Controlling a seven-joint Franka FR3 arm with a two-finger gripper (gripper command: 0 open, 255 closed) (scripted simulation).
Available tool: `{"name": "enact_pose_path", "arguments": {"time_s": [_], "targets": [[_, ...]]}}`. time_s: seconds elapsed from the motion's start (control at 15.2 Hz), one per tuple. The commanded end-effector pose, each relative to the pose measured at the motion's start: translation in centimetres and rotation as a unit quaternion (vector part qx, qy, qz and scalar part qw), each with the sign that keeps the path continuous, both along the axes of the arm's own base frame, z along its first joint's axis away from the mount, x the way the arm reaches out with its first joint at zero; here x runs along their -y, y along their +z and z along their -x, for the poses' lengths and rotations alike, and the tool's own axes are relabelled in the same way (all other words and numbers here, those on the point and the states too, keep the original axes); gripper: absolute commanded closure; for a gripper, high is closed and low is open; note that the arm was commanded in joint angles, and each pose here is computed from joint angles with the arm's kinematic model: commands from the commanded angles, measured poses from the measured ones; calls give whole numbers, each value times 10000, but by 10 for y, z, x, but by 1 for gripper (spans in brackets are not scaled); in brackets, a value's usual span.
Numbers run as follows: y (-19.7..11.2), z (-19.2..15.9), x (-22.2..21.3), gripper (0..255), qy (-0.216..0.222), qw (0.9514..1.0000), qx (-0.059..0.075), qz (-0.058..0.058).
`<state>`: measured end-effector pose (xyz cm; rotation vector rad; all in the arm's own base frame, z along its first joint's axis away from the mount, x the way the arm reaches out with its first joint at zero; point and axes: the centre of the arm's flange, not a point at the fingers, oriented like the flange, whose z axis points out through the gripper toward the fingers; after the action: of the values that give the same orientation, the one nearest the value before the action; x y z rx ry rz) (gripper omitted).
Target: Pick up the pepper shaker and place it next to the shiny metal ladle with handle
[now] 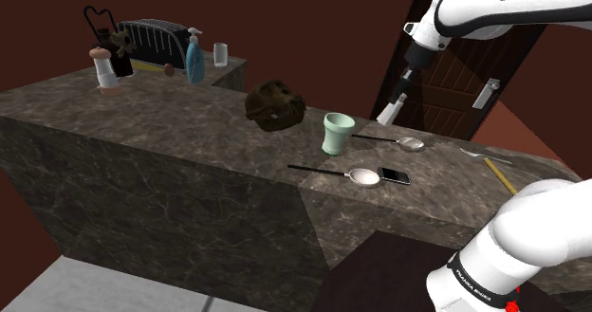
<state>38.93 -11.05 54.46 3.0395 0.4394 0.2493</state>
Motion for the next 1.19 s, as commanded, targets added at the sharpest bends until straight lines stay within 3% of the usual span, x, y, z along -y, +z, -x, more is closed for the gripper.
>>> {"name": "enact_pose_path", "arguments": {"time_s": [0.0, 1.12], "targets": [[-2, 13, 22, 255, 6, 10000, -1, -1], [-2, 134, 211, 255, 6, 10000, -1, -1]]}}
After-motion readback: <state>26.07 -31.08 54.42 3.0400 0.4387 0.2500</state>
